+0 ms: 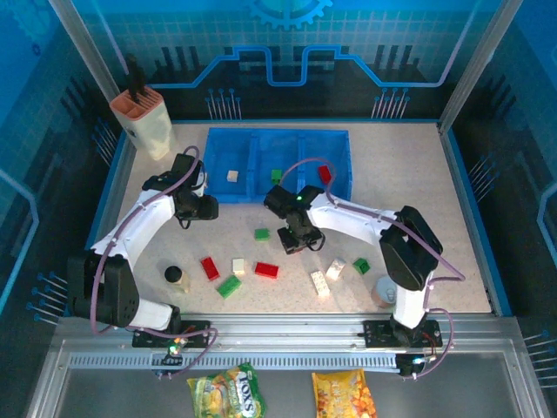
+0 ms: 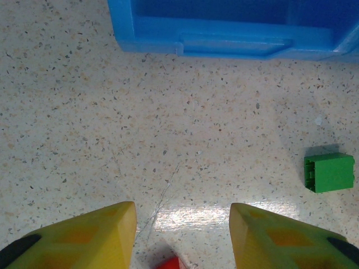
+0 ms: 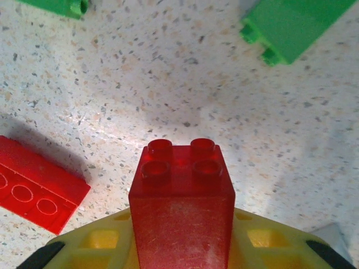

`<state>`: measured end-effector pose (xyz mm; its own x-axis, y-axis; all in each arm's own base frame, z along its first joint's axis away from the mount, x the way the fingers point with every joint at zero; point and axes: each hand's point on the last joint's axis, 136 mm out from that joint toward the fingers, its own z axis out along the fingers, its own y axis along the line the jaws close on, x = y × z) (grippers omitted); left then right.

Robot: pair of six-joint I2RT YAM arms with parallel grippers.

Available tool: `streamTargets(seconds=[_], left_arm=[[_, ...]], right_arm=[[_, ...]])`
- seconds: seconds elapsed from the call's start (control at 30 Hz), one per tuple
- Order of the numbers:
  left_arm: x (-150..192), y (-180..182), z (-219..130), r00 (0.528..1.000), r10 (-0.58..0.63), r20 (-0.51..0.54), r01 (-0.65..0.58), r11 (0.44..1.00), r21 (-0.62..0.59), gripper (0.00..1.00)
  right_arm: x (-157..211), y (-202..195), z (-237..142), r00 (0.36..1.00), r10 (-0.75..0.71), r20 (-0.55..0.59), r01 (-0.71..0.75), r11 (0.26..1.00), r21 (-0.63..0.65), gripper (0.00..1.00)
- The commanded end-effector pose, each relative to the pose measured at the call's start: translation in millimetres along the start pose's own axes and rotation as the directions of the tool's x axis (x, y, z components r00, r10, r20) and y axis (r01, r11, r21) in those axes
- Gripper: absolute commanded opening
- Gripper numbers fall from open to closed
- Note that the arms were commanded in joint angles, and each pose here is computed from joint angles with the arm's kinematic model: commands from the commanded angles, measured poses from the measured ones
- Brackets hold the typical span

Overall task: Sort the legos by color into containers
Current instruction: Pick up the lego from the center of the table, then place the lego in the container.

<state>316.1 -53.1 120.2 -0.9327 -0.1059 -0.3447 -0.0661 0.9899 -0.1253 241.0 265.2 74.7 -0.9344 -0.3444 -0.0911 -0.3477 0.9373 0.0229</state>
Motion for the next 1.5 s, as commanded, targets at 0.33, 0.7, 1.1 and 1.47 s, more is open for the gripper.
streamTargets(seconds=[0.33, 0.7, 1.1, 1.47], left_arm=[[-1, 1, -6, 1.0, 0.013, 0.024, -0.013, 1.0, 0.01, 0.48], [-1, 0, -7, 1.0, 0.009, 0.027, -0.01, 1.0, 0.018, 0.48], [0, -2, -6, 1.0, 0.008, 0.027, -0.009, 1.0, 0.029, 0.48], [0, -2, -4, 1.0, 0.008, 0.021, -0.009, 1.0, 0.028, 0.48]], right_arm=[[-30, -70, -39, 0.992, 0.11, 0.065, -0.11, 0.994, 0.003, 0.35], [-96, -112, -50, 0.972, 0.191, 0.139, -0.189, 0.982, -0.028, 0.34], [-171, -138, -16, 0.95, 0.269, 0.157, -0.258, 0.963, -0.082, 0.33], [-209, -153, 24, 0.938, 0.32, 0.134, -0.307, 0.945, -0.115, 0.33]])
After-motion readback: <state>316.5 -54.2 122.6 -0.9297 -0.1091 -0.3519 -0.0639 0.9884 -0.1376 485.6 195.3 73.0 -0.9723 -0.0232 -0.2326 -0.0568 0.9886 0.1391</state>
